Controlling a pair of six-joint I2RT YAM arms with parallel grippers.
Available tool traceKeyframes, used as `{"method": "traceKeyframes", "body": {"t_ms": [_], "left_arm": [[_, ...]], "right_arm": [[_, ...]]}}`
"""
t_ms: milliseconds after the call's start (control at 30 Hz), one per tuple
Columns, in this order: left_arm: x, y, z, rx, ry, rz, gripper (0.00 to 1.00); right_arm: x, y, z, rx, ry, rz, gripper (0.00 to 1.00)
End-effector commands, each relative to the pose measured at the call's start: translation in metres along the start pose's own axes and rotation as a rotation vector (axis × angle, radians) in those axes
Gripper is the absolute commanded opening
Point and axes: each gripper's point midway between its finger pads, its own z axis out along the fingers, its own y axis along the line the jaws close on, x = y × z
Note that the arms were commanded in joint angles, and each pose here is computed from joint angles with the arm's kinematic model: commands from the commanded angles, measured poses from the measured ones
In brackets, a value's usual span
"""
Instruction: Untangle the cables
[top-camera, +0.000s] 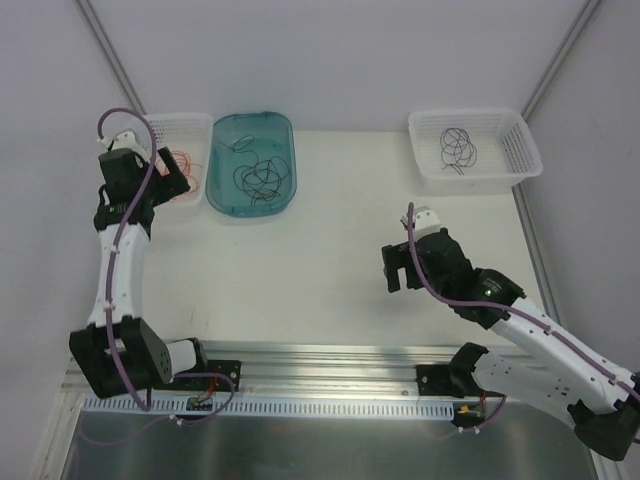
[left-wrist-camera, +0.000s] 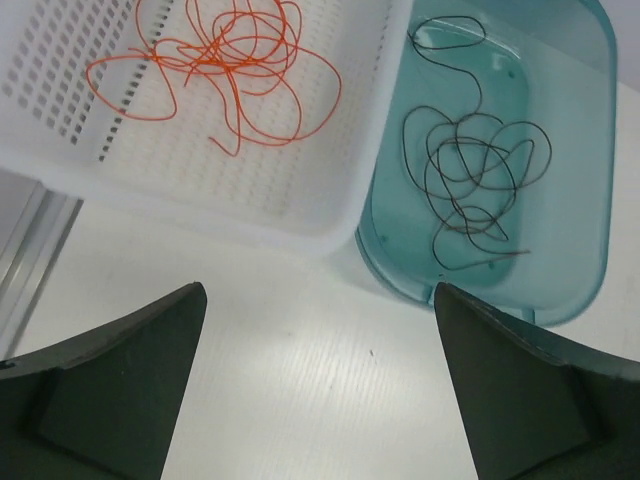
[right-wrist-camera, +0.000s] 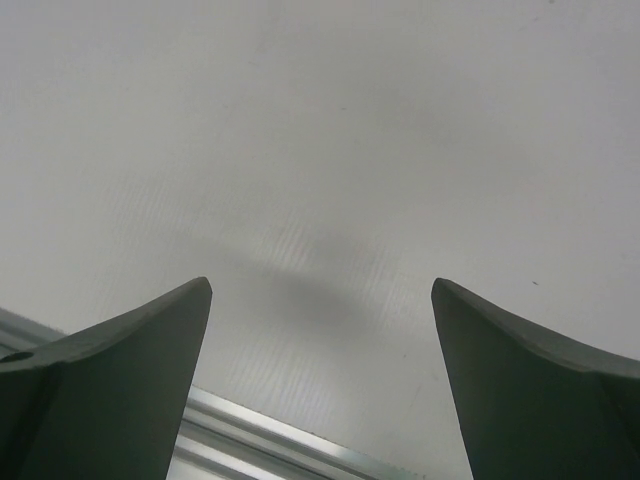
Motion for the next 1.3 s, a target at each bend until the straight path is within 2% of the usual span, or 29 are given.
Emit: {"method": "traceKeyframes", "body": {"t_ms": [0,67,100,167,200,267,300,333,500,567,700,967,1267], "left_arm": [[0.03,-0.021,-0.06,0.138,-0.045,-0.013,0.99],[0.044,-0.025,-0.087,0.183,-0.074,0.008,0.99],[0.049,-0.026,-0.111,0.201,-0.132,0.017,0.99],[0.065,-0.026,-0.136,0.224,-0.144,0.028,0.99],[0.067,-0.028,-0.158,0.246,-0.194,0.045,0.99],[0.087,-0.031,-0.177,0.27,-0.156,0.077,0.99],[0.087,-0.034,-0.193,0.289,-0.191,0.092,0.99],[0.097,-0.034,-0.201,0.3,-0.172,0.101,0.99],[0.091,-0.04,-0.256,0.372,-0.305,0.179,0.99],[0.093,-0.033,-0.263,0.339,-0.295,0.197,0.99],[0.085,-0.02,-0.28,0.299,-0.365,0.202,0.99],[0.082,0.015,-0.281,0.131,-0.435,0.1,0.99],[0.084,0.04,-0.276,0.019,-0.466,0.013,0.99]], "right_arm": [[-0.021,-0.038,-0.024,0.154,-0.075,0.038,0.97],[-0.025,-0.048,-0.034,0.187,-0.11,0.066,0.97],[-0.024,-0.053,-0.038,0.205,-0.113,0.072,0.97],[-0.025,-0.065,-0.049,0.248,-0.149,0.087,0.97],[-0.023,-0.073,-0.053,0.287,-0.154,0.112,0.97],[-0.022,-0.082,-0.063,0.326,-0.172,0.132,0.97],[-0.02,-0.089,-0.072,0.348,-0.182,0.151,0.97],[-0.02,-0.099,-0.08,0.399,-0.198,0.163,0.97],[-0.008,-0.137,-0.126,0.544,-0.277,0.222,0.97],[-0.003,-0.147,-0.139,0.573,-0.318,0.253,0.97],[0.013,-0.163,-0.16,0.596,-0.408,0.309,0.97],[0.039,-0.173,-0.184,0.483,-0.632,0.441,0.97],[0.045,-0.174,-0.183,0.468,-0.654,0.47,0.97]]}}
